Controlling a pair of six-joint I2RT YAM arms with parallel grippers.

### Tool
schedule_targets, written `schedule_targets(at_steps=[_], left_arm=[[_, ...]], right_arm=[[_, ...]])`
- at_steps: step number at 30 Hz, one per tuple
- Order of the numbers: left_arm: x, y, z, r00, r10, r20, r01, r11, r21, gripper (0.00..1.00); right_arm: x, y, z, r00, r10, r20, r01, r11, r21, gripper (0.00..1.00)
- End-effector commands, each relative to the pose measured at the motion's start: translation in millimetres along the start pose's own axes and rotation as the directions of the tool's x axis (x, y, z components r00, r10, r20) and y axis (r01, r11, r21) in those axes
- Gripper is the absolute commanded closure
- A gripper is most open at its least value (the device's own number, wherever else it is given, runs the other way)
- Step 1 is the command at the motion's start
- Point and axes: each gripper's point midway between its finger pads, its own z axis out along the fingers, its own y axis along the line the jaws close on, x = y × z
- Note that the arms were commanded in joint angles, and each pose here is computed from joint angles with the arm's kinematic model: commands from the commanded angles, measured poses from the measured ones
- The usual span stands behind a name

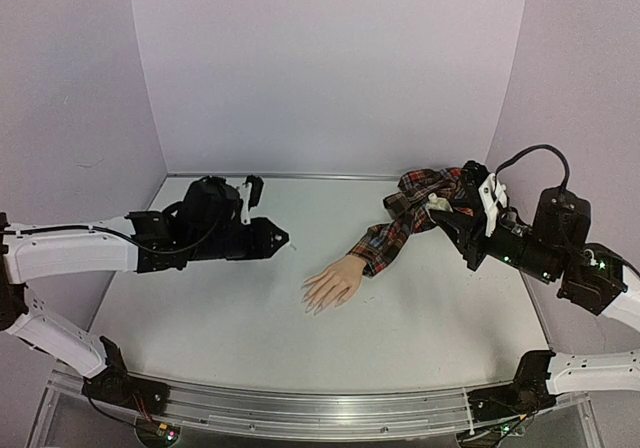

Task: Paint the nails
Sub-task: Close the nail polish bottle cap on the nail polish bottle.

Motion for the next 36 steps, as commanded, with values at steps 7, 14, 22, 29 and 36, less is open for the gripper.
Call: schedule_targets(at_steps=[7, 14, 22, 29, 36], left_arm=[[-105, -132, -90, 0.954, 0.204, 0.220, -0.282, 0.861, 0.423, 1.00], [-120, -176, -114, 0.949, 0.267, 0.167, -0.314, 0.755, 0.576, 1.00], [-101, -210, -134, 0.915, 0.391, 0.093, -0.321, 0.571, 0.755, 1.00], [-90, -214, -123, 0.900, 0.433, 0.042, -0.292, 0.530, 0.796, 1.00], [-91, -217, -114, 0.897, 0.441, 0.029, -0.285, 0.526, 0.801, 1.00]], right_arm=[[-55, -1, -4, 0.974, 0.205, 0.097, -0.198, 0.977, -0.074, 1.00], [-65, 24, 4, 0.964, 0.259, 0.064, -0.240, 0.945, -0.220, 1.00], [-70, 61, 12, 0.962, 0.273, -0.018, -0.256, 0.873, -0.416, 1.00], [-78, 75, 21, 0.965, 0.259, -0.031, -0.241, 0.840, -0.486, 1.00], [-80, 89, 28, 0.972, 0.230, -0.042, -0.215, 0.804, -0.554, 1.00]])
